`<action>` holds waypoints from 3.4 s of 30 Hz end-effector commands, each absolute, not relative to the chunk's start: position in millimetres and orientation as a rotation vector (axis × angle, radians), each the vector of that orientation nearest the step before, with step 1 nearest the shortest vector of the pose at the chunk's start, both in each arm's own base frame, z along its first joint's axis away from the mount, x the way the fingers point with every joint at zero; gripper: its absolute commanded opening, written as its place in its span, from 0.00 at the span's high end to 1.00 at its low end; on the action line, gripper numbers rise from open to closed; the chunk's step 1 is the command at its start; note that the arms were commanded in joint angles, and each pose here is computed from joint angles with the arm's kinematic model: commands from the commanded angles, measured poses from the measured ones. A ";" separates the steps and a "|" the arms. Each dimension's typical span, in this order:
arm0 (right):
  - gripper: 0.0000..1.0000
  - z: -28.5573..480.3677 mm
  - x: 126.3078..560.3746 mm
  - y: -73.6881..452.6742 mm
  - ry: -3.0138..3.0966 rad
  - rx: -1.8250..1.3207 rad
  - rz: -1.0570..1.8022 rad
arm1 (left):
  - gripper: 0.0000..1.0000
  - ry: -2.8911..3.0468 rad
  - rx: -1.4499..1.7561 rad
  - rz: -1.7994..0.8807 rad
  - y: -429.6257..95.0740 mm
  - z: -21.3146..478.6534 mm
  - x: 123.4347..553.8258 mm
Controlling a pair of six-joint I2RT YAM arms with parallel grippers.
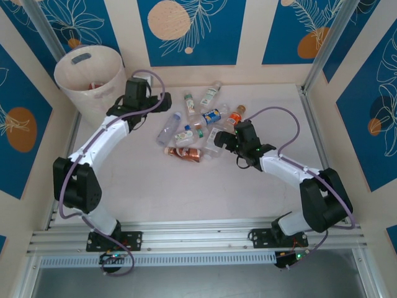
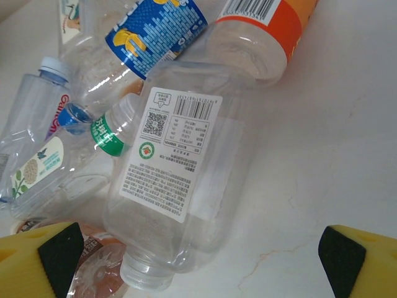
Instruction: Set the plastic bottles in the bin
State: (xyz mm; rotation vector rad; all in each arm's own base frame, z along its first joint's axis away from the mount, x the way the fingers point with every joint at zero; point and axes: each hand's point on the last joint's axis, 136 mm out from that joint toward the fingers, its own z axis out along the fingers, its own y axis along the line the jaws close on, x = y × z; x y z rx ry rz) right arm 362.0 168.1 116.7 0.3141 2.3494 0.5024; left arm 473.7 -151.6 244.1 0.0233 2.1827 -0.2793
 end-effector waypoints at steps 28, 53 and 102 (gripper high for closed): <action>0.01 134.6 339.9 127.0 2.336 0.374 0.305 | 0.25 2.713 0.609 0.036 -206.0 65.1 536.7; 0.00 153.0 333.0 116.1 2.245 0.323 0.305 | 0.68 2.628 0.614 0.044 -197.6 92.6 515.0; 0.00 204.6 327.4 149.0 1.973 0.167 0.654 | 1.00 1.140 -0.368 -0.082 3.2 528.0 417.5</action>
